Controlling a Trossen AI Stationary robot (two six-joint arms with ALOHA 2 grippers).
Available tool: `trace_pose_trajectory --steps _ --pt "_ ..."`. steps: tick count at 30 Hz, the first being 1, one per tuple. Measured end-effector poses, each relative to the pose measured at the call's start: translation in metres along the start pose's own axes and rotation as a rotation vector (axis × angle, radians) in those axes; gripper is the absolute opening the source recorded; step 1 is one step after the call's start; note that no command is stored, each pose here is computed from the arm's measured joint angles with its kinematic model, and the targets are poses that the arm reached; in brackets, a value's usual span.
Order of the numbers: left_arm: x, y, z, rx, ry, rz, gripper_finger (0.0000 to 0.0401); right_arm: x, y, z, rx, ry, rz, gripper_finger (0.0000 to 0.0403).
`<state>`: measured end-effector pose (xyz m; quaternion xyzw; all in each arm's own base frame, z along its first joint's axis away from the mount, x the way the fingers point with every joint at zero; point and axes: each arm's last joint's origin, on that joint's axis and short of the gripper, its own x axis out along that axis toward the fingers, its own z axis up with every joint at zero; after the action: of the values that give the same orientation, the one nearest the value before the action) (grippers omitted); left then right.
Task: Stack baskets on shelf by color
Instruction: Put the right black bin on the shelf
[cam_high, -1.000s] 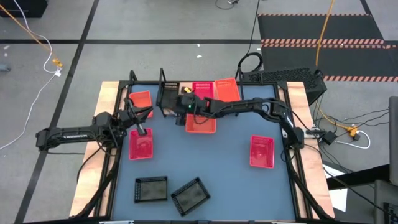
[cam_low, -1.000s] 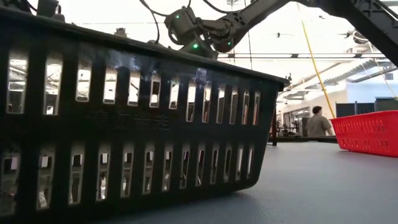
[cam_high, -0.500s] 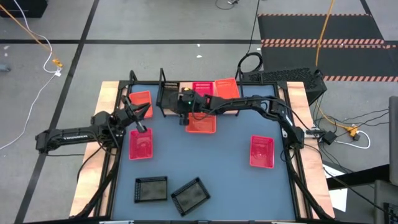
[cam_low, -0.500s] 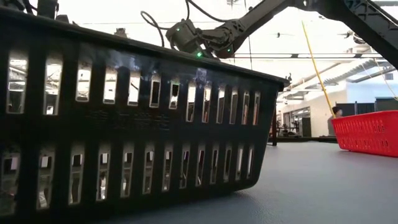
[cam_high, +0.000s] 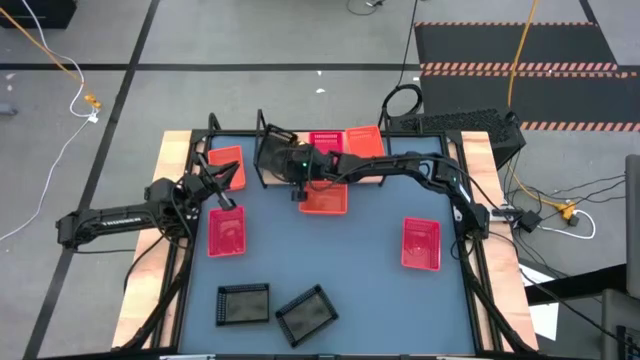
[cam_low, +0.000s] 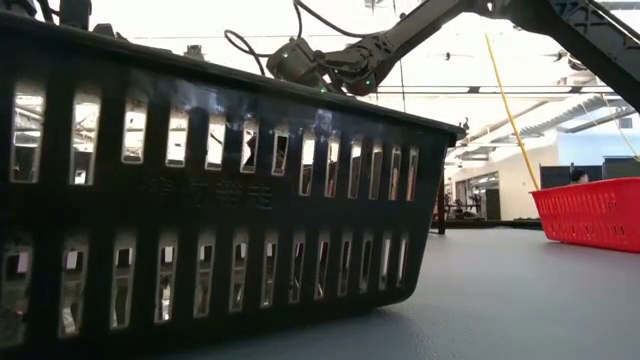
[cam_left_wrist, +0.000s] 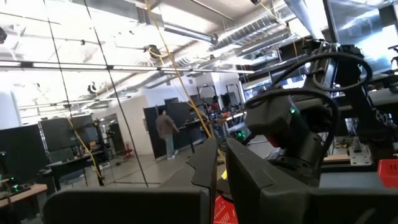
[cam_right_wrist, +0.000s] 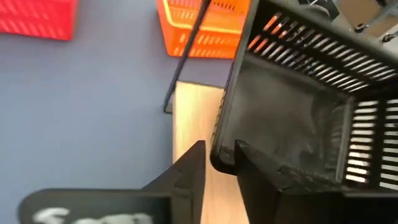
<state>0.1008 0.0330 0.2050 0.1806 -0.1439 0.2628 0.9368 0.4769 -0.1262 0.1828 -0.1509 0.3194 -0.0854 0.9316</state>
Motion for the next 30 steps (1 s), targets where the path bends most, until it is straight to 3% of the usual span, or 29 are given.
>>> trace_pose_trajectory --steps 11,20,30 --pt "0.0 0.0 0.0 -0.002 -0.003 0.001 0.0037 0.0 -0.003 -0.007 -0.001 0.053 0.01 0.0011" --pt "0.0 0.0 -0.001 -0.005 0.011 -0.005 0.0037 -0.02 0.002 0.002 -0.017 0.119 0.047 0.0012" --pt "0.0 -0.001 -0.002 -0.017 0.017 -0.007 0.0037 -0.041 0.002 0.016 -0.016 0.125 0.008 0.0011"
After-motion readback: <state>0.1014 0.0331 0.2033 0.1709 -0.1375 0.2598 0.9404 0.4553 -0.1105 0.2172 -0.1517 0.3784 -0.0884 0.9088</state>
